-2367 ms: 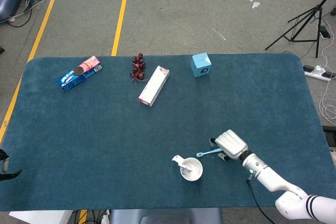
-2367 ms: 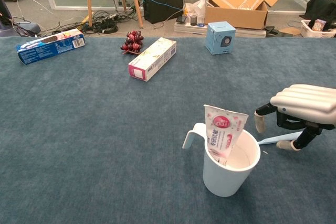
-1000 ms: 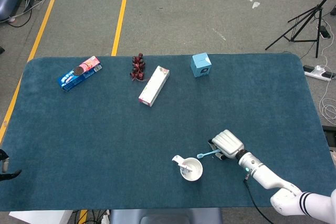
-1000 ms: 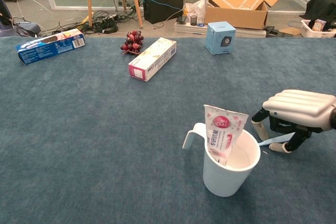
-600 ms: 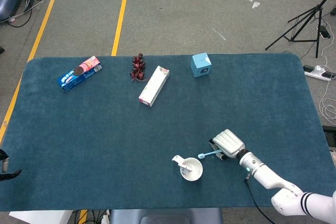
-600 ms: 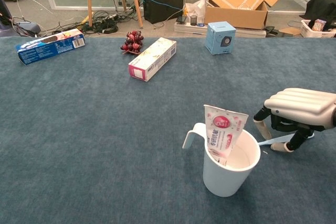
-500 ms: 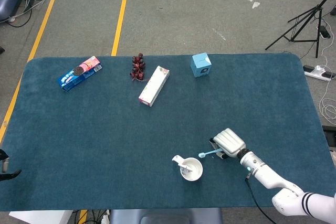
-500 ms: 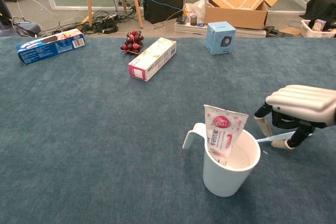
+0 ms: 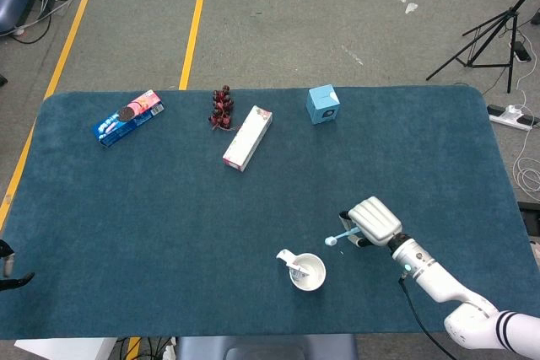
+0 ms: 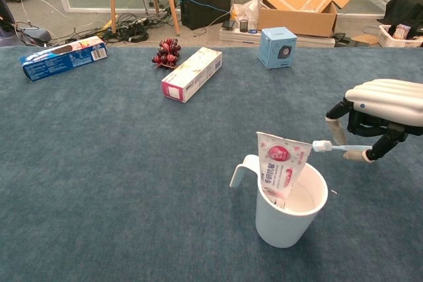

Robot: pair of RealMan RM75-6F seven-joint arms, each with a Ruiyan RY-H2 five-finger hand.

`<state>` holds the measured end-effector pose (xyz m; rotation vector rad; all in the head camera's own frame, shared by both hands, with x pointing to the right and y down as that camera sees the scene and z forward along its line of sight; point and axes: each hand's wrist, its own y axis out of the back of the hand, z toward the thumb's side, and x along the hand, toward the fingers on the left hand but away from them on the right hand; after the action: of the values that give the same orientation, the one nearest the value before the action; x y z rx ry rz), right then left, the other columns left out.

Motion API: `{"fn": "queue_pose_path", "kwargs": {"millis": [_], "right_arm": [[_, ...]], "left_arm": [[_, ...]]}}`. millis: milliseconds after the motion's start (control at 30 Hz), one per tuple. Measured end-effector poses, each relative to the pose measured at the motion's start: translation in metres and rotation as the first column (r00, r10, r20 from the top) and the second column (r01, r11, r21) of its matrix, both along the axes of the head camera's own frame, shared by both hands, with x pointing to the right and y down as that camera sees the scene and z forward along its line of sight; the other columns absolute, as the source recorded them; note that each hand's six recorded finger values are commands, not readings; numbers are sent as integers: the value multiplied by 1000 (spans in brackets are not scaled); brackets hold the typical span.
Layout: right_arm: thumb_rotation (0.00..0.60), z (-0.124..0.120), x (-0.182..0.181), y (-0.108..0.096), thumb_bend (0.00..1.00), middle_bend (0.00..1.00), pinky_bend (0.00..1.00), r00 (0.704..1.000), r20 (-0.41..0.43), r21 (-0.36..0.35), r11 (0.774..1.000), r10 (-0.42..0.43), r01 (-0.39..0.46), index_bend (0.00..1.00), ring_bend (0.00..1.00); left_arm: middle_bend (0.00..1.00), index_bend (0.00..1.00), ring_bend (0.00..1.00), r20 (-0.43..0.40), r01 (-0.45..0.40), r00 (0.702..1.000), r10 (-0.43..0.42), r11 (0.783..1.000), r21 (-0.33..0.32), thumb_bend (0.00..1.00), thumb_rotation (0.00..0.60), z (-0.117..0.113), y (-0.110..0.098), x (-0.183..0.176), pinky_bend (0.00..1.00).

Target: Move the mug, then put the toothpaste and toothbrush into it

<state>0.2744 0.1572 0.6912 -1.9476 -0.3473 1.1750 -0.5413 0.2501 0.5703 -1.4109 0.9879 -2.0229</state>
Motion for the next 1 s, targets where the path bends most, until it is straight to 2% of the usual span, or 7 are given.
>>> {"fn": "queue_pose_path", "kwargs": {"millis": [267, 533, 767, 1000], "right_arm": [[600, -19, 1, -9, 213, 1000, 1000, 998, 54, 32, 999, 27, -29, 619, 1000], [600, -58, -7, -18, 212, 1000, 1000, 982, 183, 63, 996, 44, -56, 619, 1000], [600, -92, -16, -18, 212, 1000, 1000, 948, 316, 45, 997, 39, -56, 624, 1000], [600, -108, -25, -12, 213, 1000, 1000, 894, 446, -38, 999, 48, -34, 629, 1000]], "left_arm": [[478, 883, 426, 1, 1, 1000, -1, 1000, -1, 0, 600, 0, 0, 0, 555], [478, 883, 426, 0, 4, 1000, -4, 1000, -1, 0, 600, 0, 0, -1, 555], [478, 883, 426, 0, 3, 1000, -3, 1000, -3, 0, 600, 1, 0, 0, 555], [478, 883, 426, 0, 4, 1000, -4, 1000, -2, 0, 600, 1, 0, -1, 556]]}}
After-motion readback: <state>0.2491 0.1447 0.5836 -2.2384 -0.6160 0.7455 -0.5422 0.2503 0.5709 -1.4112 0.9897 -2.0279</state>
